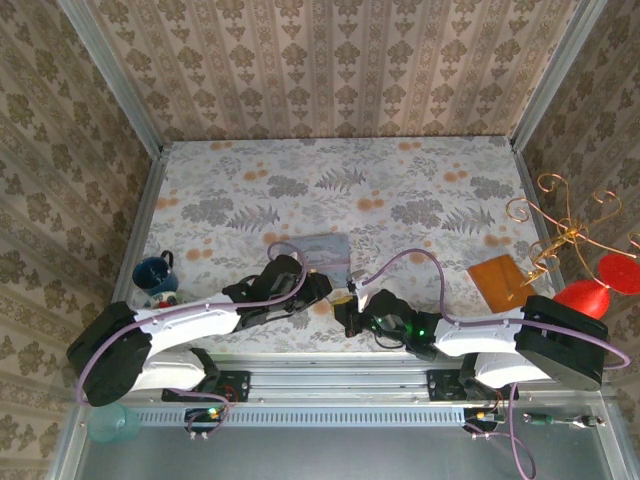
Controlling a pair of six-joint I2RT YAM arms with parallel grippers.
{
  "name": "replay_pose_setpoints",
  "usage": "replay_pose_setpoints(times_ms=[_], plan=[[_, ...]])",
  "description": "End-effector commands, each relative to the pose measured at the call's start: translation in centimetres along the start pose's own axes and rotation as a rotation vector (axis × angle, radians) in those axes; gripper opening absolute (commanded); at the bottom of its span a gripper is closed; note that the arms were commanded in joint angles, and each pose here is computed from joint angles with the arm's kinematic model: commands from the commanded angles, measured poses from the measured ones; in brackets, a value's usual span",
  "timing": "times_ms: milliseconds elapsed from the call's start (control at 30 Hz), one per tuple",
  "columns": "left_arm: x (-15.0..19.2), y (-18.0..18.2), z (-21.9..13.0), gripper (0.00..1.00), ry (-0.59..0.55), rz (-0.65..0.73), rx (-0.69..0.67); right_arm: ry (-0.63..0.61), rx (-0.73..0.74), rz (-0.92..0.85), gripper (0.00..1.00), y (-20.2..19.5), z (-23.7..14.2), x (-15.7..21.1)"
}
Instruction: Unlock the padlock with the key
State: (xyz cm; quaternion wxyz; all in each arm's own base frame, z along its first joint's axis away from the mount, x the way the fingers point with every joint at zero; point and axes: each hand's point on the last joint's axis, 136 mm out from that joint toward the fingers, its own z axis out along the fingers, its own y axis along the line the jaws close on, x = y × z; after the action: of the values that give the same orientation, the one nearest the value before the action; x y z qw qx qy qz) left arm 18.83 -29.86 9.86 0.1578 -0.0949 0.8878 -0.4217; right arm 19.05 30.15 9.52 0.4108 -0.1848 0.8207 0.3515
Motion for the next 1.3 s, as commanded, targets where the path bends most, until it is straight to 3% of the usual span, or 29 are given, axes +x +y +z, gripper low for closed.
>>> replay_pose_setpoints(times_ms=[0,567,1267], plan=[[-0.6,-2.3,-0.6,0.21,-0.016,-0.025,0.107,-0.021,-0.020,-0.033,0.00,0.9,0.4,-0.8],[-1.2,-1.0,-1.7,0.19,-0.052,-0.025,0.075,-0.022,0.010,-0.052,0.00,-0.2,0.0,0.0],[-0.3,-1.6,-1.2,0.19,0.003,0.009,0.082,-0.043,-0.010,-0.029,0.00,0.3,0.4,-0.9]])
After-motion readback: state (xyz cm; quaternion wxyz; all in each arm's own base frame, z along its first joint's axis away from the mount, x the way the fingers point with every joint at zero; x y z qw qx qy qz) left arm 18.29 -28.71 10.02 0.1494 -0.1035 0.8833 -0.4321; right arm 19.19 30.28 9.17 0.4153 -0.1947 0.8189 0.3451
